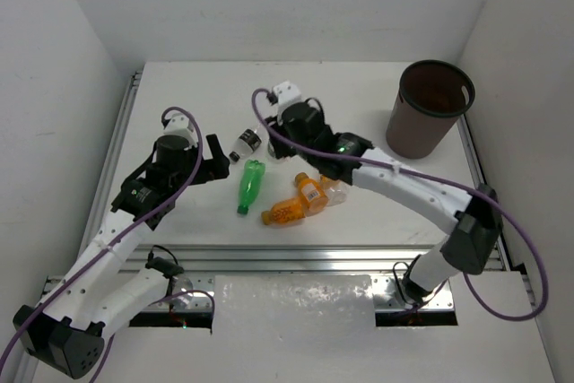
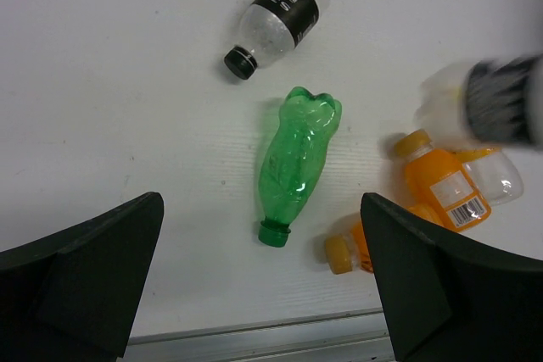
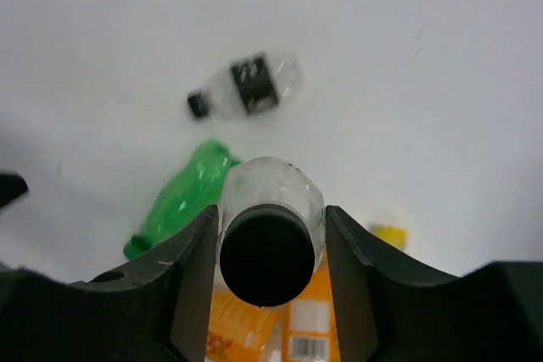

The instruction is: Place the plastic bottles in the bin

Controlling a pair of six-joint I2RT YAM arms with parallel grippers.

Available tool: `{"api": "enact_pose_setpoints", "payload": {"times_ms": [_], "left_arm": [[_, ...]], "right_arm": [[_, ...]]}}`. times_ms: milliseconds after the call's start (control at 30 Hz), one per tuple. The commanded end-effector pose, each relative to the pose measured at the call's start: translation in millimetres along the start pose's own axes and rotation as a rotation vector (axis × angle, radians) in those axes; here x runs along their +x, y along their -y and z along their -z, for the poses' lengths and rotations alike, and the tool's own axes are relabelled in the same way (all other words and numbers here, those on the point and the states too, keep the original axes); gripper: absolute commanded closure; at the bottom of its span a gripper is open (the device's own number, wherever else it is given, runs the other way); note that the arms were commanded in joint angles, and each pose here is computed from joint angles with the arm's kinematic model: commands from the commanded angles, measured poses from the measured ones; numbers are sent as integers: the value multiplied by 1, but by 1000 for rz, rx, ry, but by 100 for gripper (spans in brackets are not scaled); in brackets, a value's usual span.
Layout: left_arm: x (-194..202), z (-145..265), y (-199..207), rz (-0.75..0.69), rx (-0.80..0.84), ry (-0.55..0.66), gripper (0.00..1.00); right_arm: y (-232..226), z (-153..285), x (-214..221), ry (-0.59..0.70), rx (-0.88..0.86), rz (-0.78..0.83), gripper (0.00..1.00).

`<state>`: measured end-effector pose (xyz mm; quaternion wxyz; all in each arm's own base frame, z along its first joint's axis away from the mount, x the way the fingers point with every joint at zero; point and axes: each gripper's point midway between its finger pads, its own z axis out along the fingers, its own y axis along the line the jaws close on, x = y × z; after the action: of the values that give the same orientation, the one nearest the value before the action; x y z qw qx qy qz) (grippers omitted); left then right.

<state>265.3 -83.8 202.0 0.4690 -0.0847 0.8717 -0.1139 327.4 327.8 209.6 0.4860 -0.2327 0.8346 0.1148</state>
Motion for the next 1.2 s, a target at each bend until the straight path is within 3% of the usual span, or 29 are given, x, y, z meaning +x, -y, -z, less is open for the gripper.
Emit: {"api": "enact_pose_setpoints", "payload": {"times_ms": [0, 167, 267, 367, 467, 500, 633, 733, 767, 800, 900, 1033, 1067, 1167], "left_arm": [[-12, 3, 5, 2, 18, 50, 0], [-10, 1, 5, 0, 22, 44, 0], [-9, 0, 6, -3, 22, 34, 0], [-9, 0, 6, -2, 24, 38, 0], [-8, 0, 6, -2, 21, 36, 0], [-8, -1, 6, -5, 21, 33, 0], [-4, -6, 4, -10, 2, 9, 0], [0, -10, 4, -14, -4, -8, 0], [0, -10, 5, -15, 0, -12, 0], [1, -11, 5, -18, 0, -16, 0], [2, -12, 5, -18, -4, -21, 0], [1, -12, 1, -13, -26, -15, 0], [0, -11, 1, -9, -26, -10, 0], [0, -10, -1, -6, -37, -3, 0]], "right_arm": [[74, 55, -92, 211, 165, -33, 74], [190, 112, -144, 318, 423, -112, 74], [257, 136, -154, 314, 567, -146, 74], [332, 157, -138, 255, 741, -216, 73], [382, 164, -108, 162, 833, -311, 70], [385, 153, -99, 135, 792, -351, 69], [412, 148, -61, 52, 809, -453, 55], [432, 152, -49, 25, 838, -490, 34], [432, 153, -51, 28, 832, -490, 13], [424, 156, -61, 48, 788, -484, 3], [391, 161, -86, 125, 644, -505, 1], [295, 168, -116, 200, 440, -389, 1], [256, 146, -103, 170, 288, -357, 1], [193, 132, -68, 114, 98, -337, 1]]}}
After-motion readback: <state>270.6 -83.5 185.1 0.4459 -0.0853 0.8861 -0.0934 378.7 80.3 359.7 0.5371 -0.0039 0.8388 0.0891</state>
